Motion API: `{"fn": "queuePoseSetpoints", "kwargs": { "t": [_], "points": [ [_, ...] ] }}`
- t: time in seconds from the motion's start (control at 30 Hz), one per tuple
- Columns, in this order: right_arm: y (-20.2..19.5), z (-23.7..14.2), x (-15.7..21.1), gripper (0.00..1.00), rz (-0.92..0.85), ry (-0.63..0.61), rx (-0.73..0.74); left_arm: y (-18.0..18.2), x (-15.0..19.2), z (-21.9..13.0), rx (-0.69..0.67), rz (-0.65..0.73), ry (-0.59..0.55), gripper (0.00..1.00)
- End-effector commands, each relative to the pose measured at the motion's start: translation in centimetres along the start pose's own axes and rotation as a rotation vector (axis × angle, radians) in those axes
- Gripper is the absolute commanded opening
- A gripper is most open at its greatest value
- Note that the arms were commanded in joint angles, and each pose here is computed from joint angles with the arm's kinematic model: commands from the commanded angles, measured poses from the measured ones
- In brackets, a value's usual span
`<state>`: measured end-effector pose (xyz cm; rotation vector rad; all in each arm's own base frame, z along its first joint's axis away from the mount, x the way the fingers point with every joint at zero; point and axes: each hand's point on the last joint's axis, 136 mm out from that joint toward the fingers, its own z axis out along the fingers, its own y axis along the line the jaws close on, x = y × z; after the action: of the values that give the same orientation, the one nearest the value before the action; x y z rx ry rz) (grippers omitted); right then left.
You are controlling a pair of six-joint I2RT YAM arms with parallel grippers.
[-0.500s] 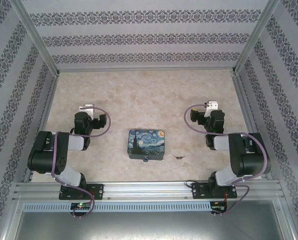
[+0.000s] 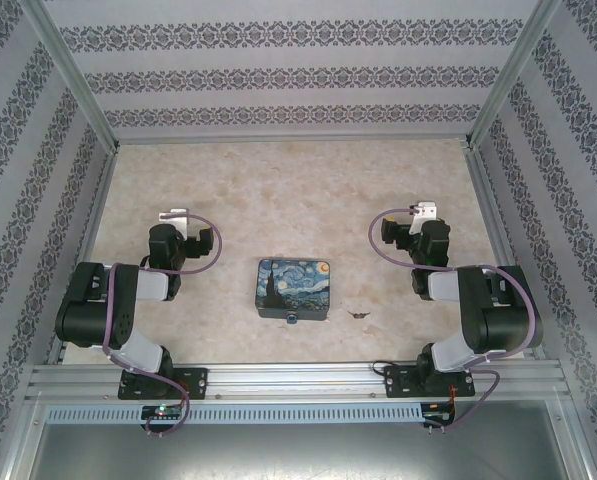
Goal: Unlock the padlock with the key
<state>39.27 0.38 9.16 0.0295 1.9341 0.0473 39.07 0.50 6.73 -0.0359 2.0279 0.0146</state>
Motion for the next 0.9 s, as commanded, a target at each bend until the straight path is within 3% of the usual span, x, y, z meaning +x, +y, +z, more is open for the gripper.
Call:
{"fn": "queuePoseSetpoints", "kwargs": {
  "t": [0.0,0.7,0.87],
  "points": [
    [0.1,0.0,-1.5,0.98,-0.019,-0.049,0.001,0.2,-1.7,0.1,0.002,0.012,-0.049,1.00],
    [-0.1,0.0,-1.5,0.98,-0.001,-0.047,-0.014,0.0,-1.7,0.2,0.016,0.012,-0.045,1.00],
    [-0.9,-1.1,-2.9,0.98,0.018,-0.060,0.040,-0.1,-3.1,-0.4,0.018,0.012,-0.020,1.00]
  ]
}}
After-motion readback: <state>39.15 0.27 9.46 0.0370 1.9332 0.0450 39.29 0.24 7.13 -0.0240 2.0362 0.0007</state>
